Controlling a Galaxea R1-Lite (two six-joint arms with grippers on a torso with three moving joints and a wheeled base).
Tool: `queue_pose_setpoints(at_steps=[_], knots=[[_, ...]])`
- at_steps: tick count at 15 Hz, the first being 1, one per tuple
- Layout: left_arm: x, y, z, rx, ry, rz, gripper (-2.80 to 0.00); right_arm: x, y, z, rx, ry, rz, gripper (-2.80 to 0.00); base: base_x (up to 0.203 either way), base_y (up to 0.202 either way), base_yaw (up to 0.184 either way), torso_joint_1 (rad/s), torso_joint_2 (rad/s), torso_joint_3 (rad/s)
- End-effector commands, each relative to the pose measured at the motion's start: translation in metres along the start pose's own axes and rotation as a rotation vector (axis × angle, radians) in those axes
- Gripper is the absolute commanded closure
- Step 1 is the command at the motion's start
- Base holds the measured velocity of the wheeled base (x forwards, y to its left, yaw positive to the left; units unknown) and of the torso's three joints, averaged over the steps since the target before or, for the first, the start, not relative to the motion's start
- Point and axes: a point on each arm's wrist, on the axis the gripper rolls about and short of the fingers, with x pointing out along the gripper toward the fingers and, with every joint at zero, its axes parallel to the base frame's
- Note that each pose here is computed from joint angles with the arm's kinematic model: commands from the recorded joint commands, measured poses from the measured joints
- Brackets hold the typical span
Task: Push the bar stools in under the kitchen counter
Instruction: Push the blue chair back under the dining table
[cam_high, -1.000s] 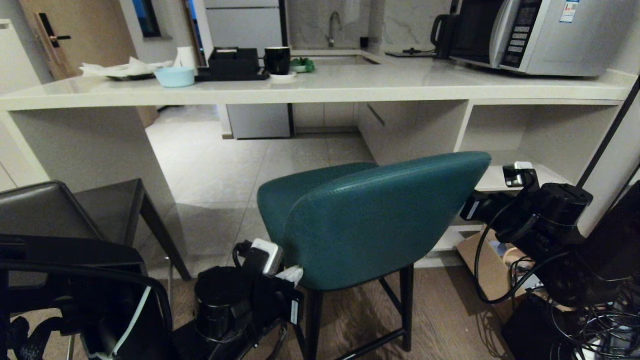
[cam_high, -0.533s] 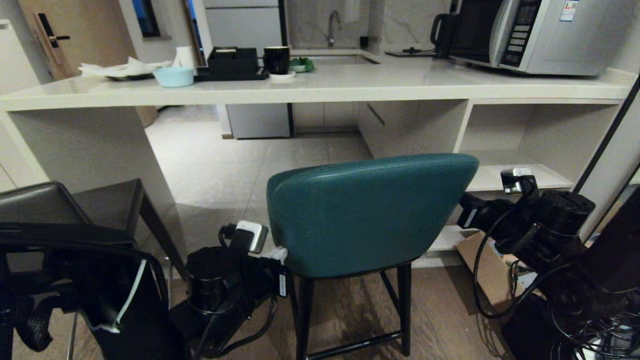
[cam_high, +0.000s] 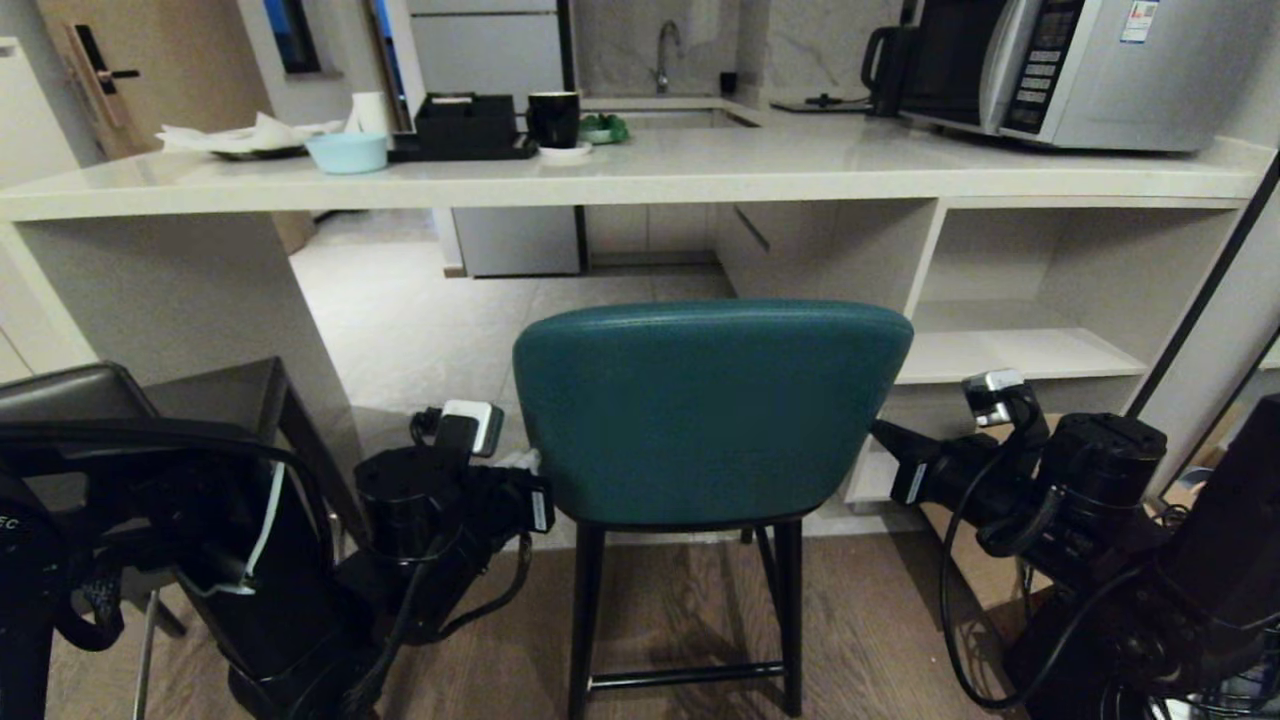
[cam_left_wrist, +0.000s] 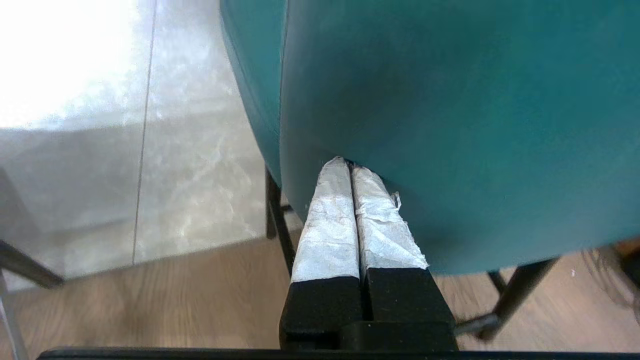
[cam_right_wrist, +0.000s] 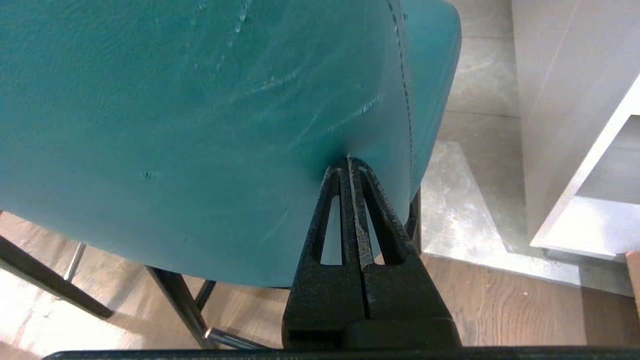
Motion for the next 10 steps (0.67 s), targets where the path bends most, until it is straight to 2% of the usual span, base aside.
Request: queue_pose_setpoints(at_steps=[1,3,7,9,10], knots=[[-0.003,0.003,0.002,-0.002,-0.004,0.012,0.0,-0.001,-0.001,0.002,-0.001,-0.013,-0.008,0.0,0.0,0.0,0.0,0.0,0.0,0.0],[-0.001,0.015,0.004,-0.004,-0.01,0.046,0.0,-0.002,0.0,0.004,-0.007,-0.018,-0.006,0.0,0.0,0.0,0.0,0.0,0.0,0.0],[0.002,0.017,0.003,0.002,-0.007,0.055,0.0,-0.005,0.005,0.005,-0.008,-0.018,0.002,0.0,0.0,0.0,0.0,0.0,0.0,0.0],[-0.015,0.022,0.003,0.007,0.019,0.048,0.0,-0.016,0.013,0.009,-0.008,-0.013,0.019,0.0,0.0,0.0,0.0,0.0,0.0,0.0],[-0.03,0.022,0.001,0.012,0.052,0.017,0.0,-0.022,0.019,0.01,-0.006,-0.005,0.035,0.0,0.0,0.0,0.0,0.0,0.0,0.0]])
